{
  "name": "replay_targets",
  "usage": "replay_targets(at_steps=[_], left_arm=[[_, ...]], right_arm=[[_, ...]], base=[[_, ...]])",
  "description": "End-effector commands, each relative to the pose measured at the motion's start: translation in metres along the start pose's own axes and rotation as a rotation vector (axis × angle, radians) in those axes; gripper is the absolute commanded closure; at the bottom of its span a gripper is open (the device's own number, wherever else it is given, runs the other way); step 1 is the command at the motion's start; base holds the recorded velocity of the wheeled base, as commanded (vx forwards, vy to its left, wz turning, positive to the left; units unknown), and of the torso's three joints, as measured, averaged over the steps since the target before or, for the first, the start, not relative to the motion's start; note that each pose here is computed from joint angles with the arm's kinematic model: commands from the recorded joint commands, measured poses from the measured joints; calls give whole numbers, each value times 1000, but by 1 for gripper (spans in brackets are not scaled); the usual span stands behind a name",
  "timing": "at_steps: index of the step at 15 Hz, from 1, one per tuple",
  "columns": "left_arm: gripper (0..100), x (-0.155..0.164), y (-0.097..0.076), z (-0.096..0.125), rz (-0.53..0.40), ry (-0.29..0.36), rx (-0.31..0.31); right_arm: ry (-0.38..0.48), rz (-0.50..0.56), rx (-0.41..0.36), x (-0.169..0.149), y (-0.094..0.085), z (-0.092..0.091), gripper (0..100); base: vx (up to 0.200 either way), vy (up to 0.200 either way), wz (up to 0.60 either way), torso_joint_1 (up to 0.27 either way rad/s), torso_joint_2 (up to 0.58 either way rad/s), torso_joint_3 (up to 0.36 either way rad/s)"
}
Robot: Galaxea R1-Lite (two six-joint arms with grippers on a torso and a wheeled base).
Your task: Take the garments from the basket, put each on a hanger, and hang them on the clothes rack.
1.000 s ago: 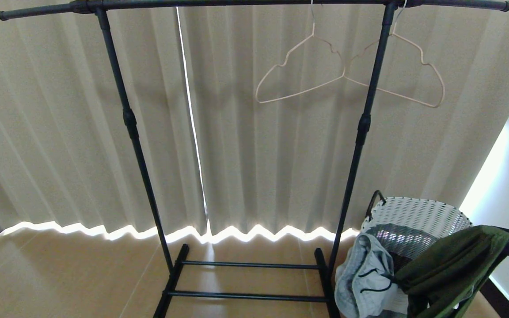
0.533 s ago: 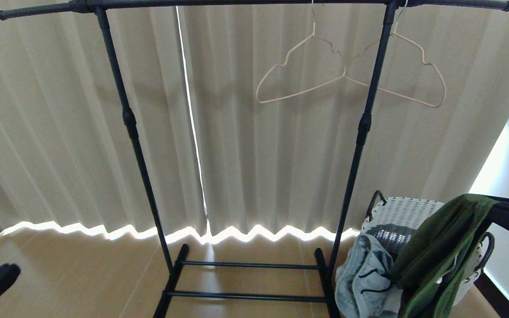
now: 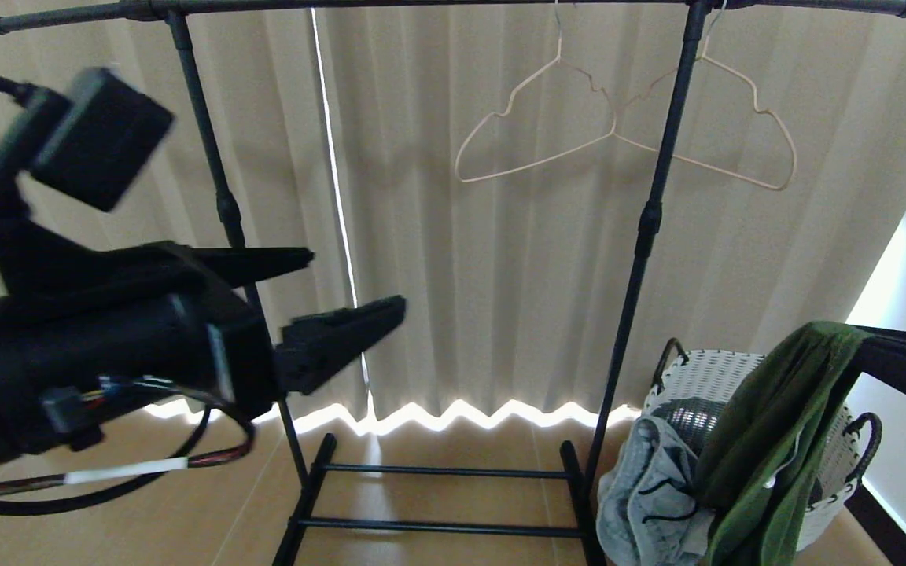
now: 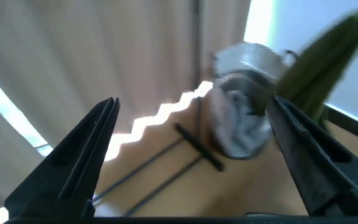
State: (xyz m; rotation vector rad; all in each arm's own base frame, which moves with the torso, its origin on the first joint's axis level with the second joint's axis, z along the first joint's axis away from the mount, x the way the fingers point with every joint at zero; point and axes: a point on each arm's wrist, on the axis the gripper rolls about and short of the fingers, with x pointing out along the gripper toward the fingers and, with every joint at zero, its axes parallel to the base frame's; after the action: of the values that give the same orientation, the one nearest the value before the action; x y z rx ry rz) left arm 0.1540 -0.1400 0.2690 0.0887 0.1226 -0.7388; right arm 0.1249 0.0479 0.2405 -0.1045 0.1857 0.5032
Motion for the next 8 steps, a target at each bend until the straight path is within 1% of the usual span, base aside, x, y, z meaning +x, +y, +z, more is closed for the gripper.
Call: replay_targets(at_steps=[1, 2, 4, 5, 6, 7, 8], left_arm=[[0, 62, -40, -23, -108, 115, -10], [0, 75, -54, -30, -129, 139, -34], [0, 97, -74, -47, -124, 178, -64], [0, 103, -80, -53, -123, 183, -63], [0, 113, -92, -63, -135, 199, -54], [0, 118, -99, -69, -149, 216, -48], [0, 122, -104, -72, -160, 222, -45]], right_arm=[[-23, 28, 2, 1, 4, 3, 100], [-42, 41, 8, 1, 6, 6, 100], [-91, 52, 8, 1, 7, 15, 100], [-106, 60, 10, 1, 8, 19, 100], [-124, 85, 35, 1, 11, 25, 100], [-133, 100, 55, 0, 12, 28, 100], [-143, 108, 59, -1, 13, 30, 100]], base=[[0, 0, 0, 0, 0, 0], [0, 0, 0, 0, 0, 0], [0, 0, 0, 0, 0, 0], [0, 0, 0, 0, 0, 0], [0, 0, 0, 0, 0, 0], [0, 0, 0, 0, 0, 0], [0, 0, 0, 0, 0, 0]])
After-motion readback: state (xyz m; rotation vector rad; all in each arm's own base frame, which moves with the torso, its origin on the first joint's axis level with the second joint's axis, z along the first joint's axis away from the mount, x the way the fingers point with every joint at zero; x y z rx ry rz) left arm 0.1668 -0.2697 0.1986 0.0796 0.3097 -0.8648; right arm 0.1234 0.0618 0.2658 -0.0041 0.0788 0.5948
